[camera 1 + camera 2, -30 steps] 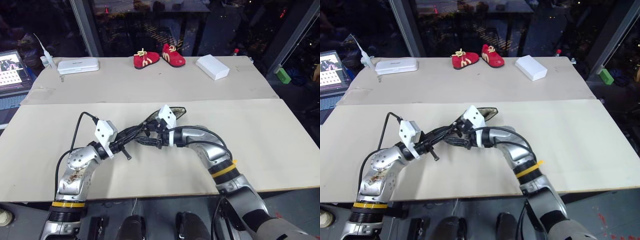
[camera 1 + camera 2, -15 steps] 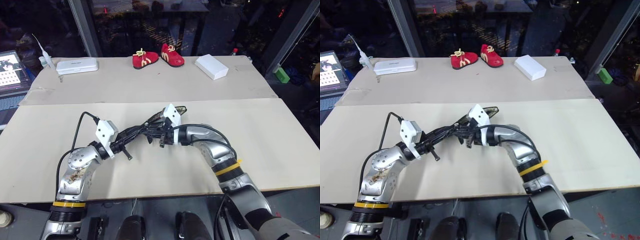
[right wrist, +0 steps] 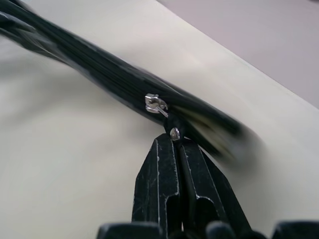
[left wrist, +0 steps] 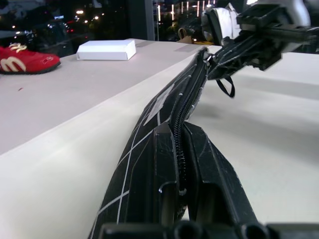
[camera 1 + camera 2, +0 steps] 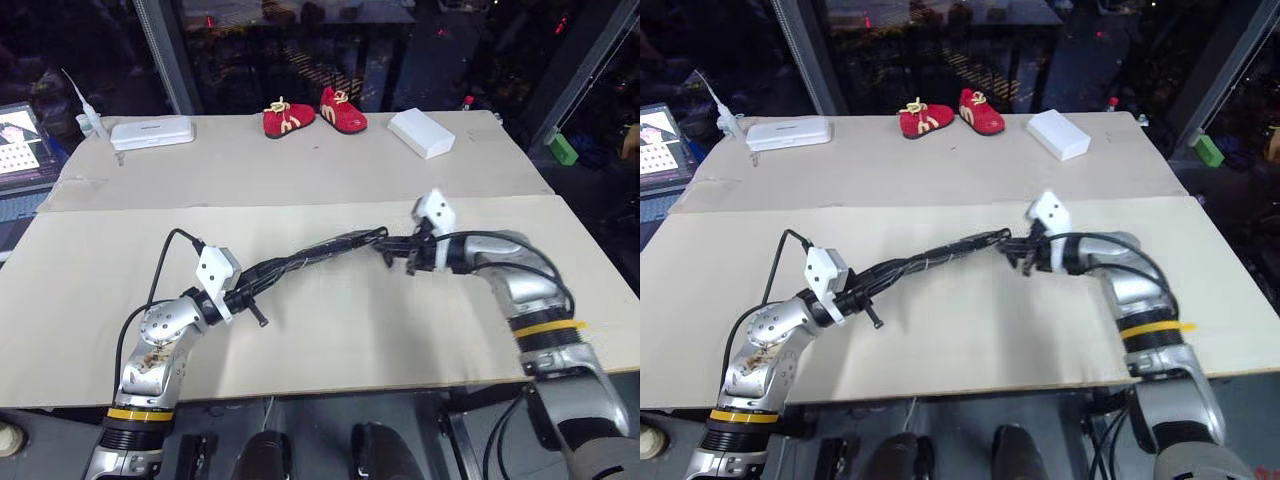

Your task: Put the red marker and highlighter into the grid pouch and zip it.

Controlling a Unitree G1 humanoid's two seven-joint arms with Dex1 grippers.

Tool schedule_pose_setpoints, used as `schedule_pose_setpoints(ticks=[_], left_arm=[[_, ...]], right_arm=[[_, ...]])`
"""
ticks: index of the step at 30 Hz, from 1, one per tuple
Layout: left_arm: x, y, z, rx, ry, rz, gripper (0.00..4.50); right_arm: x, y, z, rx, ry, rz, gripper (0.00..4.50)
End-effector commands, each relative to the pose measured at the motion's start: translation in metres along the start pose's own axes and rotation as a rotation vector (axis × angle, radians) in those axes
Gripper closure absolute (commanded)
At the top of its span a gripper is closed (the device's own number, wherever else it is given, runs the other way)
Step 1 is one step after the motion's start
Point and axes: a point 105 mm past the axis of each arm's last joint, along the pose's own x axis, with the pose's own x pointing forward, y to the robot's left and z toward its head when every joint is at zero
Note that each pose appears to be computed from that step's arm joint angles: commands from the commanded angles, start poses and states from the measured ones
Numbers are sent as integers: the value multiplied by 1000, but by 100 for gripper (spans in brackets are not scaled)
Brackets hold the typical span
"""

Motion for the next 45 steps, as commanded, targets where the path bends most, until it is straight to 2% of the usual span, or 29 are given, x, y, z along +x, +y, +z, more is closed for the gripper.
schedule_pose_setpoints(ticks=[1, 7, 11, 16, 22, 27, 30, 35, 38, 39, 41, 43, 45], left_arm=[[-4, 7, 12, 32, -36, 31, 450], [-3, 7, 12, 32, -39, 28, 450], [-3, 6, 12, 31, -38, 25, 450], [-4, 5, 11, 30, -36, 21, 450], [-2, 1, 12, 53, -40, -26, 450], [4, -14, 15, 151, -44, -211, 450], [7, -12, 14, 207, -42, -303, 450], [0, 2, -12, 291, 39, -357, 450], [-1, 3, -20, 267, 57, -378, 355], [-1, 1, -18, 239, 44, -385, 334], [4, -4, -10, 234, 2, -370, 251], [9, -5, -3, 191, -32, -316, 188], [9, -11, 5, 97, -40, -300, 107]], right_arm=[[-14, -20, 22, -22, -79, -76, 447], [1, -1, 18, 21, -111, 0, 447], [5, 29, 6, 59, -73, 150, 332], [-5, 26, 0, 116, -48, 131, 163], [-50, 17, 3, 174, -63, 130, 163], [-90, 40, 6, 136, -117, 214, 163], [-98, 48, -1, 159, -117, 190, 163], [-94, 59, -11, 203, -117, 139, 163], [-91, 63, -19, 211, -92, 116, 156], [-91, 63, -19, 214, -91, 111, 156], [-91, 64, -22, 230, -84, 103, 156], [-91, 63, -24, 233, -82, 94, 156], [-91, 58, -26, 235, -76, 73, 156]])
